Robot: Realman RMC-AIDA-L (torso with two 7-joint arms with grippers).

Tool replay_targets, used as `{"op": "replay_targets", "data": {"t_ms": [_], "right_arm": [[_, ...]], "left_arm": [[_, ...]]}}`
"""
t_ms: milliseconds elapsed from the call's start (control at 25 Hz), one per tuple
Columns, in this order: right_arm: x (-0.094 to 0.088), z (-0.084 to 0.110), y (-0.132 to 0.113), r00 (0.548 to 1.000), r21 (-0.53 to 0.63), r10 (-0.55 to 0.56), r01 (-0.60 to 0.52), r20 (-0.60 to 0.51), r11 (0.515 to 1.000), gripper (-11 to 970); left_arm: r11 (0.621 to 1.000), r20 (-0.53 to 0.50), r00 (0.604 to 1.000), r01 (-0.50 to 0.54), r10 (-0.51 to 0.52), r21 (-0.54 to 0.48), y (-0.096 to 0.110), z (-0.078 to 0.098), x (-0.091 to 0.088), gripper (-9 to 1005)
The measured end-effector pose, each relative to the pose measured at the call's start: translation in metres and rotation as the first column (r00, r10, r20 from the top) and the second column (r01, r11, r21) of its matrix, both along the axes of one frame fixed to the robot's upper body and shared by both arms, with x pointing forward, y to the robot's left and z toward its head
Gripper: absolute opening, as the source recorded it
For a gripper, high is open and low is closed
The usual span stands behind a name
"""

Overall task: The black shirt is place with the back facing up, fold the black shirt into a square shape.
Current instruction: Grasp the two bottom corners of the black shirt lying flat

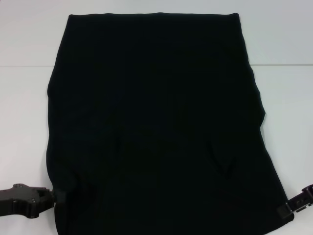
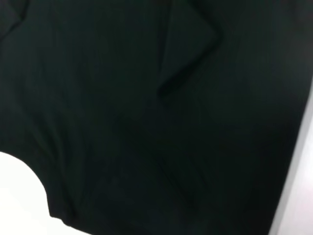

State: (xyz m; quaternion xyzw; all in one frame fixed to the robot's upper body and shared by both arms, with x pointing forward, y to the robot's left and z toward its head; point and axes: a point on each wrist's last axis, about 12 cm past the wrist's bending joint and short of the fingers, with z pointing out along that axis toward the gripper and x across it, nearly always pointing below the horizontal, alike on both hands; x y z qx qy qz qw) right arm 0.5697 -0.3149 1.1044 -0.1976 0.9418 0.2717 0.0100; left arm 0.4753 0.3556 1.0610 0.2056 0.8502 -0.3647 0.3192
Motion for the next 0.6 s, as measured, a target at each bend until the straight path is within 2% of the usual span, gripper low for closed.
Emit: {"op": "replay_targets", "data": {"t_ms": [600], "right_arm": [[0.007, 0.003, 0.021, 0.999, -0.003, 0.036, -0.036, 0.004, 0.999, 648]], "left_arm": [[1.000, 0.009, 1.000, -0.009, 0.009, 0.003, 0.001, 0.001, 0.002, 48]]}}
